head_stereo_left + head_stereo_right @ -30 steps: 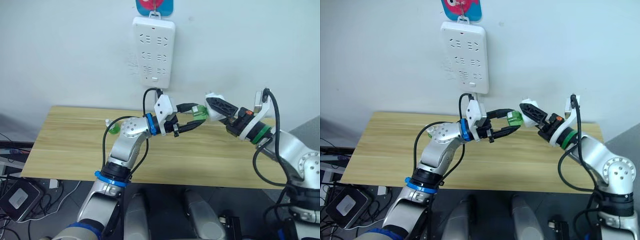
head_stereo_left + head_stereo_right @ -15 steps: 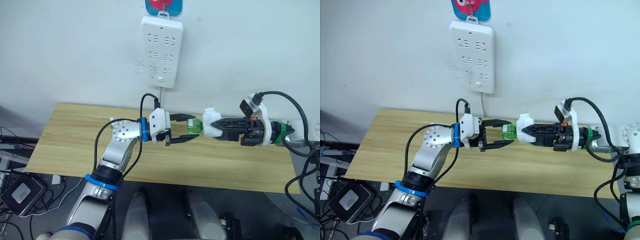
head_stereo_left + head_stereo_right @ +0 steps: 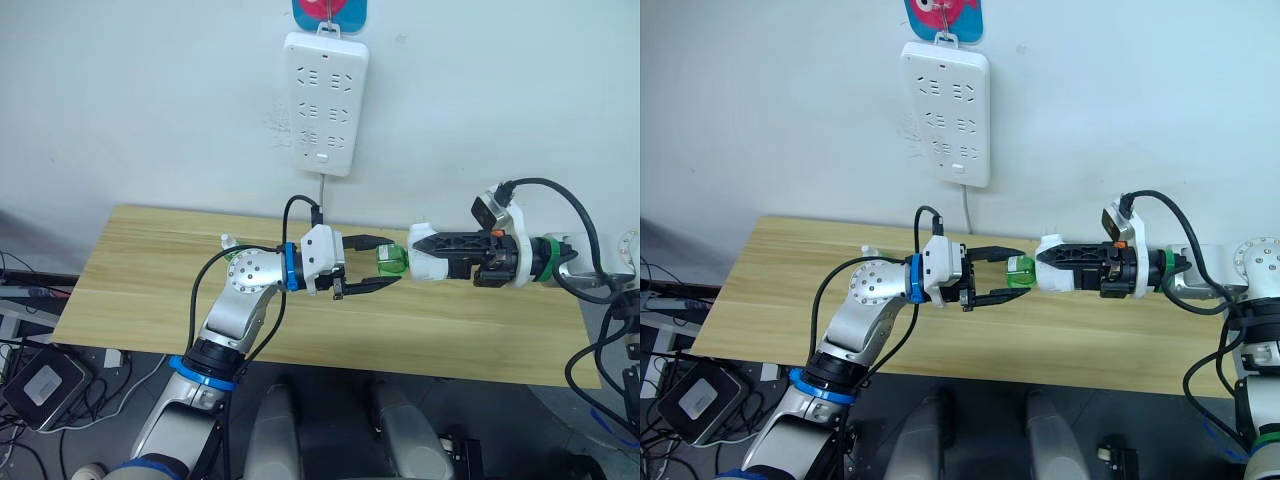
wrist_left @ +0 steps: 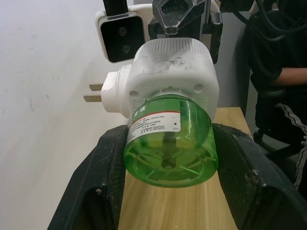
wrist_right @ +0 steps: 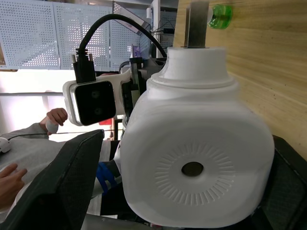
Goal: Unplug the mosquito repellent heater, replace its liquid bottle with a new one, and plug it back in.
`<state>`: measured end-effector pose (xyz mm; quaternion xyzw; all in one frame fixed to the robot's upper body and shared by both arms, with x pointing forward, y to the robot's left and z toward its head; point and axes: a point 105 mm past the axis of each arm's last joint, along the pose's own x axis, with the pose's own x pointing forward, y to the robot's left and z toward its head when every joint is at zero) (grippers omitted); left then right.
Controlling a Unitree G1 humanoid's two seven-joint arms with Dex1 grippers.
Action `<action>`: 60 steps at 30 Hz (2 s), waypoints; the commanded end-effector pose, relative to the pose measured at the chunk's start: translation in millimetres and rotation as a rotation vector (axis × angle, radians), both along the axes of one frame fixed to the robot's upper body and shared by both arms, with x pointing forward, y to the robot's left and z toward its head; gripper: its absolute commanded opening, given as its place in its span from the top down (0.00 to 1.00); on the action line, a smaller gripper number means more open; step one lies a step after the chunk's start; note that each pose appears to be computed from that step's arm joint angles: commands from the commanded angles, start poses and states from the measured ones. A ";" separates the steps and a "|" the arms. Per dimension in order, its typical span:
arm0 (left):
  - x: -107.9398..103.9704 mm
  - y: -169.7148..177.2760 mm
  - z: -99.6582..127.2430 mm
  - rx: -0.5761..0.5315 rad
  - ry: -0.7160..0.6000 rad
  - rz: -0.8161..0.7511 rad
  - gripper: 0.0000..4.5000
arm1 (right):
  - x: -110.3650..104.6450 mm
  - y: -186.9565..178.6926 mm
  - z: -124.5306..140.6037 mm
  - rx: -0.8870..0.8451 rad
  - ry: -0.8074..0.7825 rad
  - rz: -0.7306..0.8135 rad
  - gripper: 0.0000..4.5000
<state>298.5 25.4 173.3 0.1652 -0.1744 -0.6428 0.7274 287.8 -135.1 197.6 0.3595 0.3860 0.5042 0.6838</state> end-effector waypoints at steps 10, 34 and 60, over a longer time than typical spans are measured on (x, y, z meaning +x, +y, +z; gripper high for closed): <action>-8.9 -6.8 7.0 -0.021 -0.002 -0.033 0.48 | -10.2 -2.0 10.7 -0.003 -0.069 0.043 0.33; -4.0 33.2 5.1 -0.092 1.189 -0.048 0.01 | -3.8 -10.6 12.9 -0.046 -0.153 0.055 0.33; 3.0 2.7 15.8 0.012 -0.907 0.080 0.01 | 7.9 -7.4 23.0 0.036 -0.134 0.047 0.33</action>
